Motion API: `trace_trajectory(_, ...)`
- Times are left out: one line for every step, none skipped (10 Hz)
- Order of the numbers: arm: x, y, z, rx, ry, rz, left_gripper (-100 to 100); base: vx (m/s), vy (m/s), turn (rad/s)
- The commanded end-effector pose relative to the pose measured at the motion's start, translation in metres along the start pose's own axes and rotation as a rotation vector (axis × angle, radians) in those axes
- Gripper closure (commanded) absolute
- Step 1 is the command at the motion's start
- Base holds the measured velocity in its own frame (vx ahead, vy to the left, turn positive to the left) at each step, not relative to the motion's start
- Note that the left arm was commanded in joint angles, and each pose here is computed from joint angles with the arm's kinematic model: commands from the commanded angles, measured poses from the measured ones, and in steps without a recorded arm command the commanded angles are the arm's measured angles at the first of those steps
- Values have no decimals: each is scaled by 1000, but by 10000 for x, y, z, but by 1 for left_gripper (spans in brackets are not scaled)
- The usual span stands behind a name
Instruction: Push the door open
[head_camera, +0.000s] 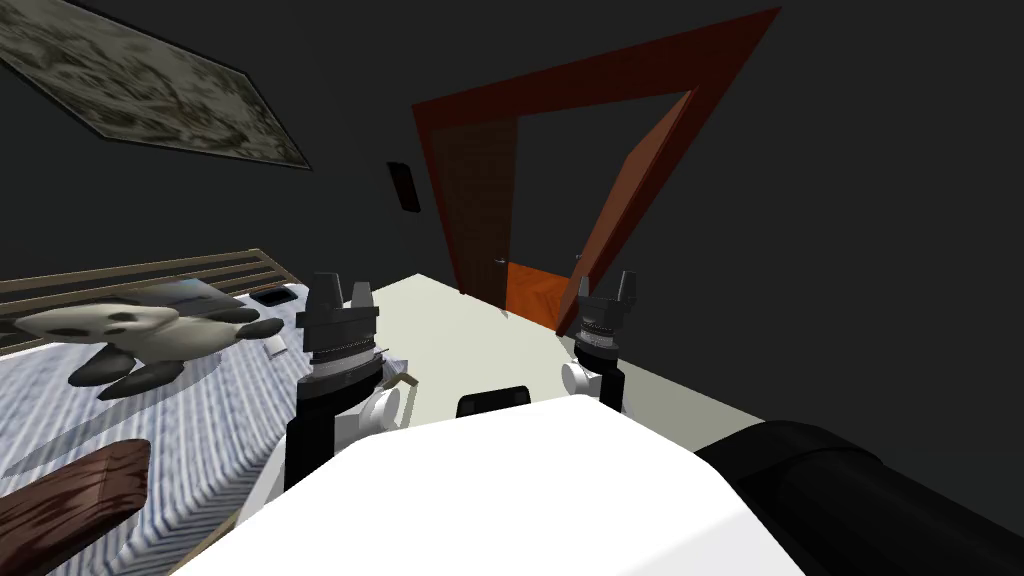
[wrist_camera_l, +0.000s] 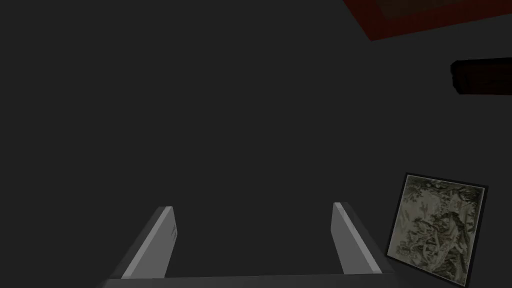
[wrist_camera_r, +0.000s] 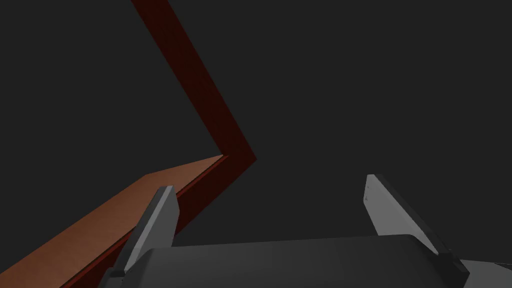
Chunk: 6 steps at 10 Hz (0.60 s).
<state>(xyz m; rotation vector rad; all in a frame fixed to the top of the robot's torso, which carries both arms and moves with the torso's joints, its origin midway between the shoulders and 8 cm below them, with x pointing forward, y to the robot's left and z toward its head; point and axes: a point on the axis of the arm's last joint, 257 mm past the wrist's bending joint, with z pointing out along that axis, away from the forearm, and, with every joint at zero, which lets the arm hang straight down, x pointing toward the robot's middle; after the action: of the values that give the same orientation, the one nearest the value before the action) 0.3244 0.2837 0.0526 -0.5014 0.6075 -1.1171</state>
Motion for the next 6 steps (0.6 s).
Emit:
trace_trajectory(47,95,-17,-12,13,-6,-100,146,19,-49)
trace_trajectory(76,158,-29,-19,21,-9,-100,114,24,-68)
trace_trajectory(106,222,-42,-28,29,-13,-100,114,3,-49)
trace_trajectory(136,286,-55,-36,37,-17,-100,98,-2,-46)
trace_trajectory(176,375,-75,-47,46,-22,-100,113,13,-59)
trace_trajectory(196,420,-85,-53,51,-25,-100,125,12,-49)
